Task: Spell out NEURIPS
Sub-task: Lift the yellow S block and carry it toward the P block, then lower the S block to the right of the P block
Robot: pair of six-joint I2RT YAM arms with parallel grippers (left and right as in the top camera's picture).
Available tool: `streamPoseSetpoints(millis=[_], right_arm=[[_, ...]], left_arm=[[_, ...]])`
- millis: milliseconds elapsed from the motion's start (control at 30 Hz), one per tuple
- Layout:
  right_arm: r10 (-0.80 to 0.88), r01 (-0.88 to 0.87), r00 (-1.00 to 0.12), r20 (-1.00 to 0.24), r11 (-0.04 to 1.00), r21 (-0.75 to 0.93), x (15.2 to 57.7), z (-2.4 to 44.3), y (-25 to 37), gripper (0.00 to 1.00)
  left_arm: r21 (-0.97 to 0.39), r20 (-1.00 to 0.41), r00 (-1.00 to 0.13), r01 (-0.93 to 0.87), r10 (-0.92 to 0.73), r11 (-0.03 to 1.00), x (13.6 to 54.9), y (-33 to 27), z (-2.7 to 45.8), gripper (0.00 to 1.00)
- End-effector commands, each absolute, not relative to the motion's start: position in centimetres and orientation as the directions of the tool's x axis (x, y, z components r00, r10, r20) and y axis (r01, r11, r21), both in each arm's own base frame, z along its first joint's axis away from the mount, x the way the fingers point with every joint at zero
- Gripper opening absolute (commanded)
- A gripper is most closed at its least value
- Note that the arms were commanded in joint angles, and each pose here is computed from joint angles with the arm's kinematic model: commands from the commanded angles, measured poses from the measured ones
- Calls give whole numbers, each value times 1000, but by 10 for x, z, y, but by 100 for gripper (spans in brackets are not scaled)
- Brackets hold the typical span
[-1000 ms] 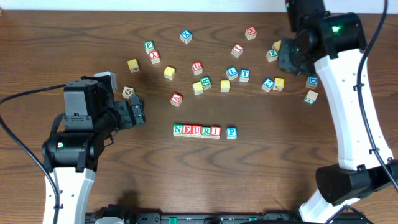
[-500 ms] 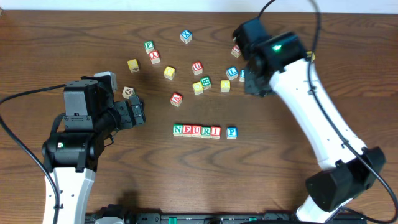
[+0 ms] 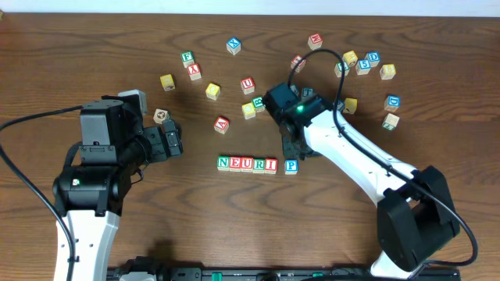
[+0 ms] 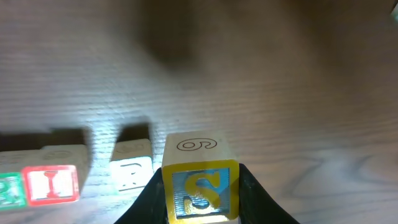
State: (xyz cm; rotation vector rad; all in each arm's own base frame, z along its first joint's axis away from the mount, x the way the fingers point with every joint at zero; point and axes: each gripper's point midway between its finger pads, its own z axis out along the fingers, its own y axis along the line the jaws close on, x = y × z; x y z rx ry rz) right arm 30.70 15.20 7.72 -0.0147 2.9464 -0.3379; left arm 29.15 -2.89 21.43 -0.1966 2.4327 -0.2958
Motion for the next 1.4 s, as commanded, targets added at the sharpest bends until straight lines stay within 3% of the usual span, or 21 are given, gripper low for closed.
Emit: streamPoseSetpoints(millis=[0,833,1367], right_arm=[[24,66,-981,-192,974,-216,301,72,150,1],[112,136,-965,-237,987,-85,285,62,143,1],[166,177,-968,-186,983,-45,262,27,137,1]], left_arm=[[-267,-627,-750,-49,-212,963,294,-29,225,98],[-267,-627,-750,-49,-212,963,294,-29,225,98],[-267,-627,-750,-49,-212,963,294,-29,225,98]])
